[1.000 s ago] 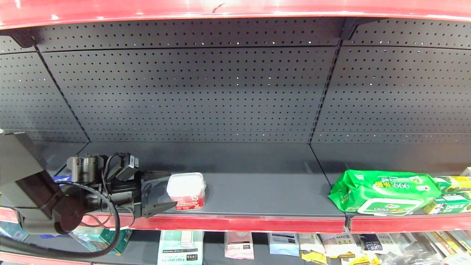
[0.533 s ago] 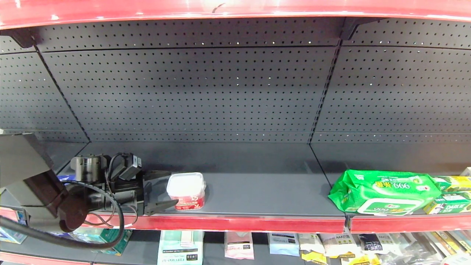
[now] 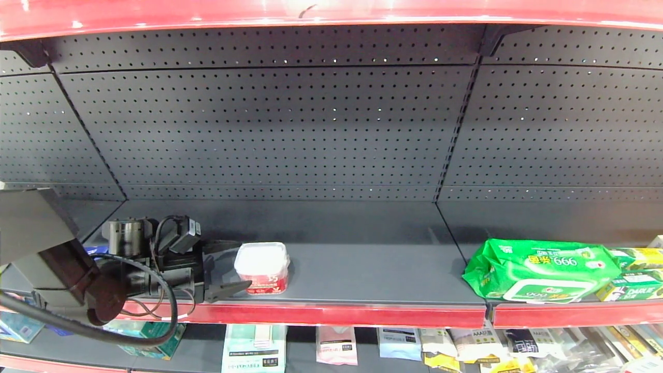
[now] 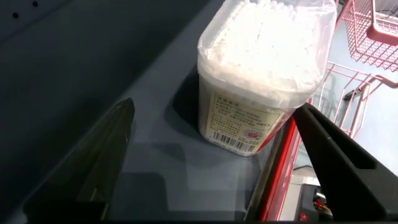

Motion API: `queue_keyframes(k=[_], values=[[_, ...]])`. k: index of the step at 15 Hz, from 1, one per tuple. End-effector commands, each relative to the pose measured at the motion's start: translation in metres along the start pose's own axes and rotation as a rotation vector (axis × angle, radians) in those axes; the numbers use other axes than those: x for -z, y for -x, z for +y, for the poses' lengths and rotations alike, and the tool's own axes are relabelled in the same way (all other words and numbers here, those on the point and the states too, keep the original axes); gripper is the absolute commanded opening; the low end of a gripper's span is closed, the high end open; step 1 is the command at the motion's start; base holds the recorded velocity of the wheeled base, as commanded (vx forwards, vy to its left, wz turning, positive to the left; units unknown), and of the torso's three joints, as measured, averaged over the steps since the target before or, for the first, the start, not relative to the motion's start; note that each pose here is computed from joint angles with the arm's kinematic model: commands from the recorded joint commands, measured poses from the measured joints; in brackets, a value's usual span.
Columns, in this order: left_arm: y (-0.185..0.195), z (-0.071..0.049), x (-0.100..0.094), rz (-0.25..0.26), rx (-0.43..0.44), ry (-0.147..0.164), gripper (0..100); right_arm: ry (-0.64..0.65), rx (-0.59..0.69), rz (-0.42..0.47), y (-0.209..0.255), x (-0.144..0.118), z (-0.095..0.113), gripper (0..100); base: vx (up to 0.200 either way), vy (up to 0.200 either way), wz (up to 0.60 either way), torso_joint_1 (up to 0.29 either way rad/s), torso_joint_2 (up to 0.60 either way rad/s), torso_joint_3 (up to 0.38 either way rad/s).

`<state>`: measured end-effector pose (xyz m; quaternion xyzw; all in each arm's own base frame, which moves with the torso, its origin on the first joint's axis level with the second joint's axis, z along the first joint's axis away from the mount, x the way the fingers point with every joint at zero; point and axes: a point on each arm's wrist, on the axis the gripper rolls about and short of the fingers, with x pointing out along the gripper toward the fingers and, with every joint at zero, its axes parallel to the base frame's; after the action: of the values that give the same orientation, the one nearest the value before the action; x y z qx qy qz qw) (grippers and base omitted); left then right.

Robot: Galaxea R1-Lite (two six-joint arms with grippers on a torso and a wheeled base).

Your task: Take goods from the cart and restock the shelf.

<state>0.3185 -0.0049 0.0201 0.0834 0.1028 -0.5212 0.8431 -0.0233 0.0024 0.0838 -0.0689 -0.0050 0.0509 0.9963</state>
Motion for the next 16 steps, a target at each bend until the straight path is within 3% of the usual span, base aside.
queue_keyframes(k=[1, 16], values=[[-0.0001, 0.0002, 0.0006, 0.001, 0.0, 0.001, 100, 0.0, -0.001, 0.004, -0.0003, 0.0001, 0.0, 0, 0.0, 0.0, 0.0, 0.0, 0.0, 0.0], [0.0017, -0.0021, -0.0027, -0.019, 0.009, -0.018, 100, 0.001, 0.0, -0.003, 0.0004, 0.0002, 0.0001, 0, 0.0, 0.0, 0.0, 0.0, 0.0, 0.0]])
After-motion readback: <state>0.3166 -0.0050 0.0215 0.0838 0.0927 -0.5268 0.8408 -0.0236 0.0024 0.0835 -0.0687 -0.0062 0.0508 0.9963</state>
